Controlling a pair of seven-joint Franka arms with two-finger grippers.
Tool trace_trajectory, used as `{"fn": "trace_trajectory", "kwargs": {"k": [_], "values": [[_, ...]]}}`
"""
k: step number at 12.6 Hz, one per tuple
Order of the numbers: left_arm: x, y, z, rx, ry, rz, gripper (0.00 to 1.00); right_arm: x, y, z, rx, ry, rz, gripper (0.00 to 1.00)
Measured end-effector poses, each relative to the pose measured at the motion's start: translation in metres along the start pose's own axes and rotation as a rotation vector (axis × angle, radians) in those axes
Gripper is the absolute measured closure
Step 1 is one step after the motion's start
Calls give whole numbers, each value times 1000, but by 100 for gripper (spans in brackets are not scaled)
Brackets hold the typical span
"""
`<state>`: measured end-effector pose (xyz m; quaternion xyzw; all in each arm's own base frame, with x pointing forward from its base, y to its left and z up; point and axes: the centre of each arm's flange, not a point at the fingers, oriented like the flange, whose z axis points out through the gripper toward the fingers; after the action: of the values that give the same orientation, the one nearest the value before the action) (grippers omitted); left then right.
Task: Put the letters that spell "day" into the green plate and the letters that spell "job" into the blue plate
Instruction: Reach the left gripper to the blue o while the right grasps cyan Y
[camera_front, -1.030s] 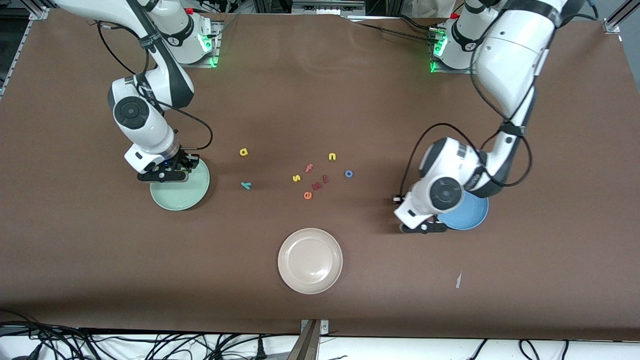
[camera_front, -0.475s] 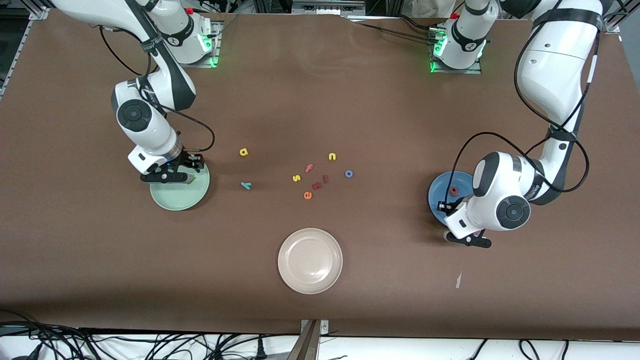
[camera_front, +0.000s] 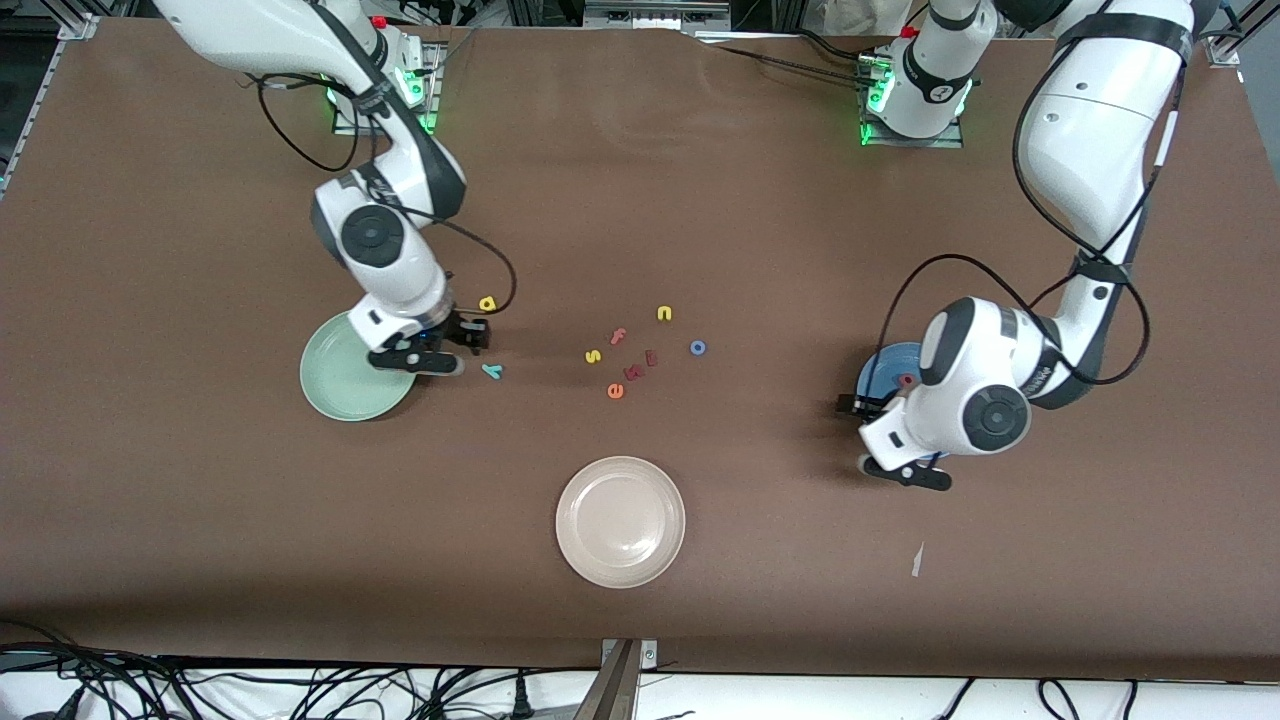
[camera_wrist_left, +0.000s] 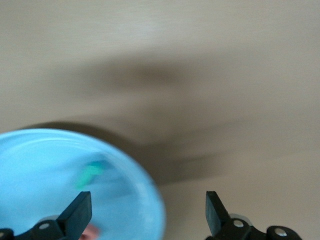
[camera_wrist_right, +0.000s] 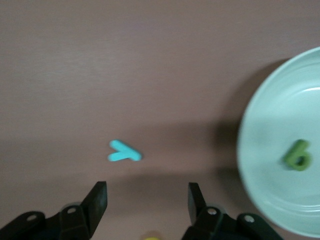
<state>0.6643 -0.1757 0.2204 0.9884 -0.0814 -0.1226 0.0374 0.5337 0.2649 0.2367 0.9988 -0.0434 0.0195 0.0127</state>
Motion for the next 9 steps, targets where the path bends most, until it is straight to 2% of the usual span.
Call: {"fn": "trace_trajectory", "kwargs": {"k": [4, 9], "values": [[-17, 107, 3, -13, -2, -138, 0, 2, -26, 15, -5, 0, 25, 26], [-36, 199, 32, -29, 54, -259, 0, 7, -18, 38, 5, 0, 42, 26]]}}
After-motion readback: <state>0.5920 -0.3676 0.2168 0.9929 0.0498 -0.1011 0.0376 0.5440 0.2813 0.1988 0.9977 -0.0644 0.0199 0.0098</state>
